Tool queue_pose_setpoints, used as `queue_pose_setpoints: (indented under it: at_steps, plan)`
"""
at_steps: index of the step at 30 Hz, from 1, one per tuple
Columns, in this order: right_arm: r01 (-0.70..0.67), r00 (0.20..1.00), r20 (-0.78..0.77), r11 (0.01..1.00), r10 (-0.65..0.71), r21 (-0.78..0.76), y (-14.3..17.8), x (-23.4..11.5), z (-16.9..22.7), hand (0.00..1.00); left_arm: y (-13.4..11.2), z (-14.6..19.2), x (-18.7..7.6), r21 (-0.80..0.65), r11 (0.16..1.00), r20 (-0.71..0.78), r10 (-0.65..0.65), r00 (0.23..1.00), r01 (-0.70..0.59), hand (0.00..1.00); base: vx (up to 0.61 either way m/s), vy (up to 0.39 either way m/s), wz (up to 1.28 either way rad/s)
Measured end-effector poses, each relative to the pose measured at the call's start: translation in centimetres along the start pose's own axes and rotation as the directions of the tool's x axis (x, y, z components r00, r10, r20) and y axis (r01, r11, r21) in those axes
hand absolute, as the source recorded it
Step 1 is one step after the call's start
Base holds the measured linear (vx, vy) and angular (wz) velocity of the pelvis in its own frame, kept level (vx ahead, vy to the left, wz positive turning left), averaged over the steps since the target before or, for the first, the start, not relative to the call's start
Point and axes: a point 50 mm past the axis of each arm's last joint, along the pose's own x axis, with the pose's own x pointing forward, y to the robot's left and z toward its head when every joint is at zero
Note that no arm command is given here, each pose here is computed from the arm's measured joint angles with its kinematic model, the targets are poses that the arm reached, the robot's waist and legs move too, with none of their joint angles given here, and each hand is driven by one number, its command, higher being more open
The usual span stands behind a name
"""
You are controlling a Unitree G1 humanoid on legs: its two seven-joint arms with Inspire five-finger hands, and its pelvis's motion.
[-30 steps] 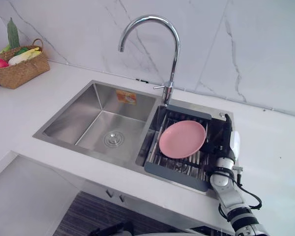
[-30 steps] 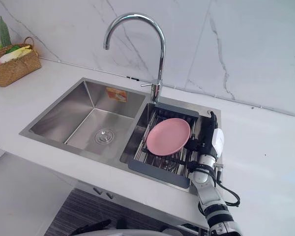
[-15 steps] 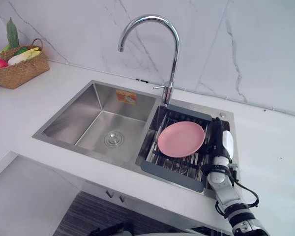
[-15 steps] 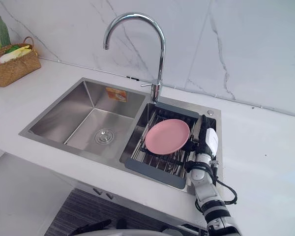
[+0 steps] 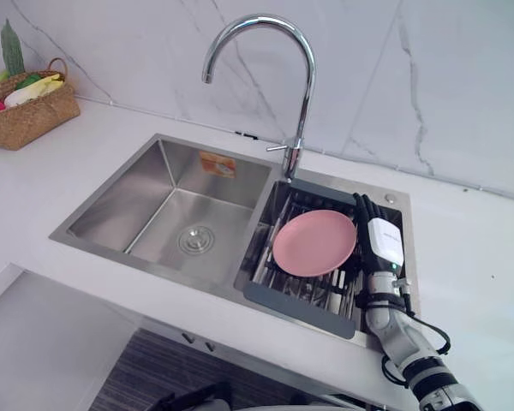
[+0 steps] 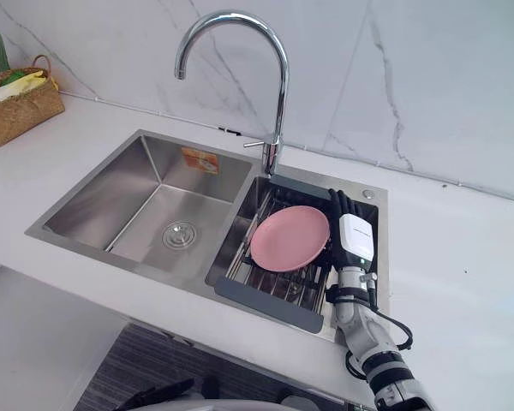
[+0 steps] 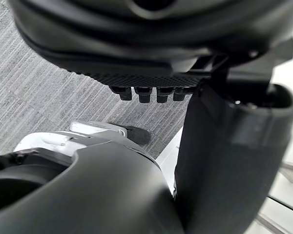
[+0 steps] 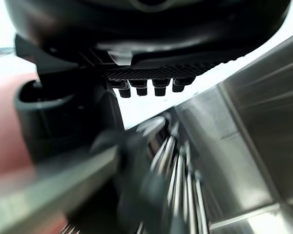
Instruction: Walk over to the sink, pick up the cup, carry it to the dishwasher, place the cup inside the dishwasher, then close the dishwasher door
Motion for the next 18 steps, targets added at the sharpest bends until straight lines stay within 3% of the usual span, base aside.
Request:
queue_pose_setpoints:
  at_steps: [9, 18]
  plan:
    - [-0.016, 0.979, 0.205, 1.000, 0.019, -0.018, -0.9, -0.6, 1.4, 1.00, 0.2, 0.1, 0.0, 0.018, 1.000, 0.002, 0.003, 1.000, -0.003, 1.00, 0.00, -0.001, -0.05]
    - [-0.034, 0.900, 0.435, 0.998, 0.011, 0.044, -1.6, -0.4, 5.6, 1.00, 0.3, 0.2, 0.0, 0.020, 1.000, 0.007, -0.006, 1.000, 0.006, 1.00, -0.03, 0.000, 0.01]
